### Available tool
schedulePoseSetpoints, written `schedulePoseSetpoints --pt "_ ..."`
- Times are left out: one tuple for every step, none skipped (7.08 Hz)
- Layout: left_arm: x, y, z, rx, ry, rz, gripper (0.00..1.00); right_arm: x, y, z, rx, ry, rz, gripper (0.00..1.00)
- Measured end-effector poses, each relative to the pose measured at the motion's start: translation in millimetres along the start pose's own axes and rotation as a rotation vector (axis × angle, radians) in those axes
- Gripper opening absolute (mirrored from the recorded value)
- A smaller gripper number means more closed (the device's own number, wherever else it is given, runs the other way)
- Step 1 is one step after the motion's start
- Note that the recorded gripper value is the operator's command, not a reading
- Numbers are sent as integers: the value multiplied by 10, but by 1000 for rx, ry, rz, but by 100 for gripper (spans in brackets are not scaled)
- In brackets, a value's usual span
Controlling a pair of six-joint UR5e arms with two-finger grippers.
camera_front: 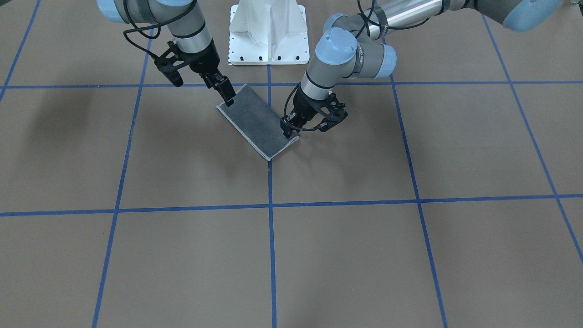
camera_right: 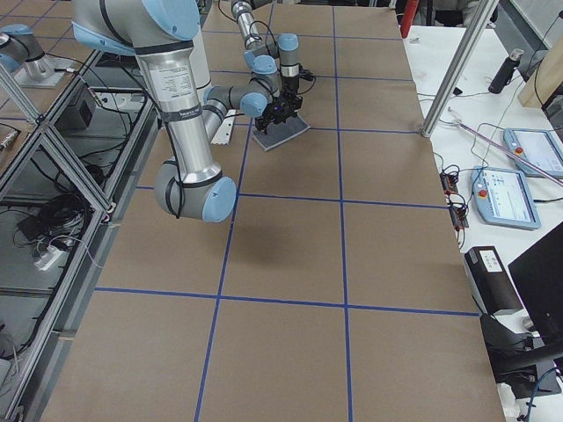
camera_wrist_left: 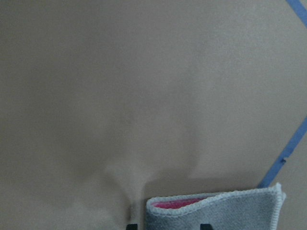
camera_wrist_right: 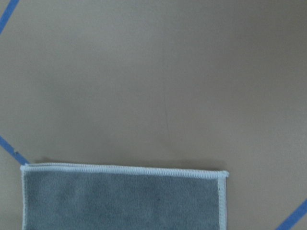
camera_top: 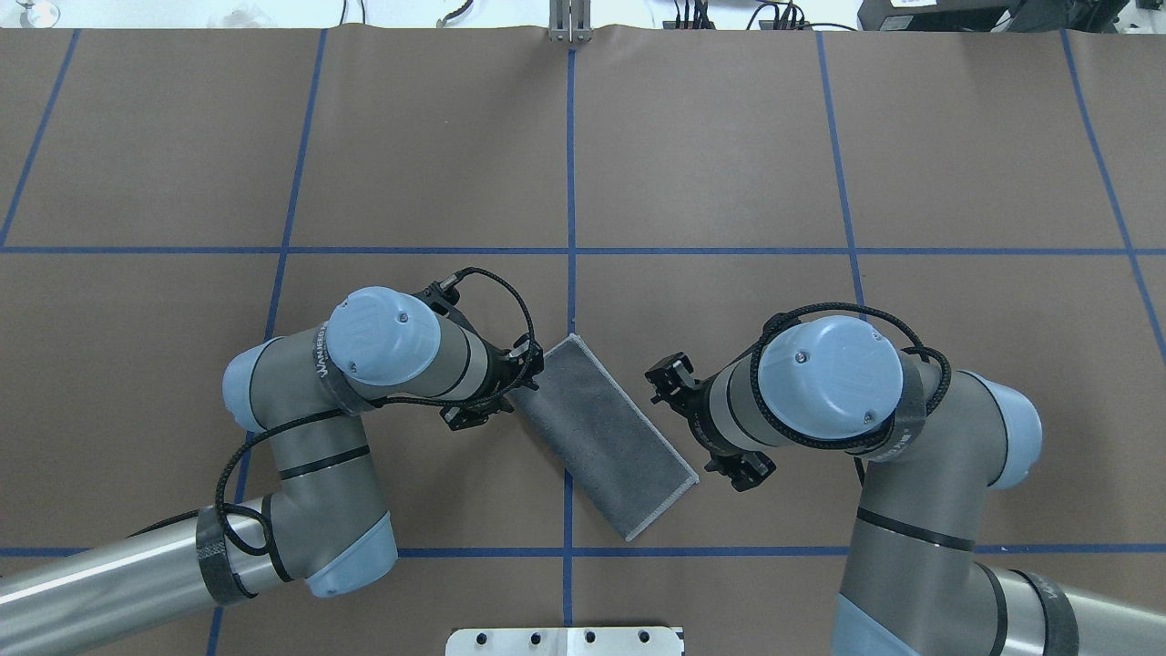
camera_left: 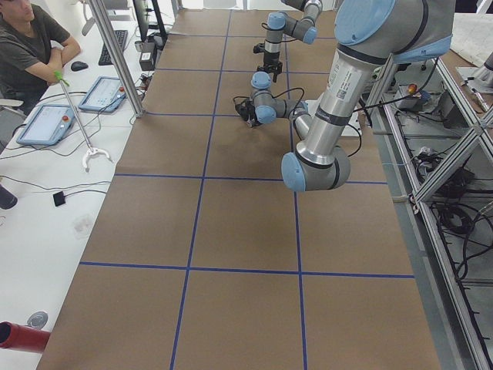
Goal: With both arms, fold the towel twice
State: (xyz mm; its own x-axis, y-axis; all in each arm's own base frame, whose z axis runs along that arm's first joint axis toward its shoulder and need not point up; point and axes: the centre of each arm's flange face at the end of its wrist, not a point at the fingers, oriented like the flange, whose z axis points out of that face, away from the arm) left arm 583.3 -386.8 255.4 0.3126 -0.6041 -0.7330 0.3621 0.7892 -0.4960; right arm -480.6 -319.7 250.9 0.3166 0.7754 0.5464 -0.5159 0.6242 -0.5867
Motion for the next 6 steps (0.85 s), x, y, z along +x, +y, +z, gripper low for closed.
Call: schedulePoseSetpoints --pt "-5 2 9 0 -2 1 35 -10 -10 7 2 0 -1 100" --pt "-9 -1 20 1 -4 1 31 -13 -12 12 2 1 -1 100" --pt "-14 -5 34 2 -6 1 14 -15 -13 12 2 1 -1 100" --pt "-15 -8 41 2 -8 2 0 -15 -13 14 2 2 -1 100" --pt "-12 -6 40 2 -7 4 0 -15 -13 13 1 2 -1 100" --pt "-4 -1 36 1 -6 8 0 -15 -11 9 0 2 -1 100"
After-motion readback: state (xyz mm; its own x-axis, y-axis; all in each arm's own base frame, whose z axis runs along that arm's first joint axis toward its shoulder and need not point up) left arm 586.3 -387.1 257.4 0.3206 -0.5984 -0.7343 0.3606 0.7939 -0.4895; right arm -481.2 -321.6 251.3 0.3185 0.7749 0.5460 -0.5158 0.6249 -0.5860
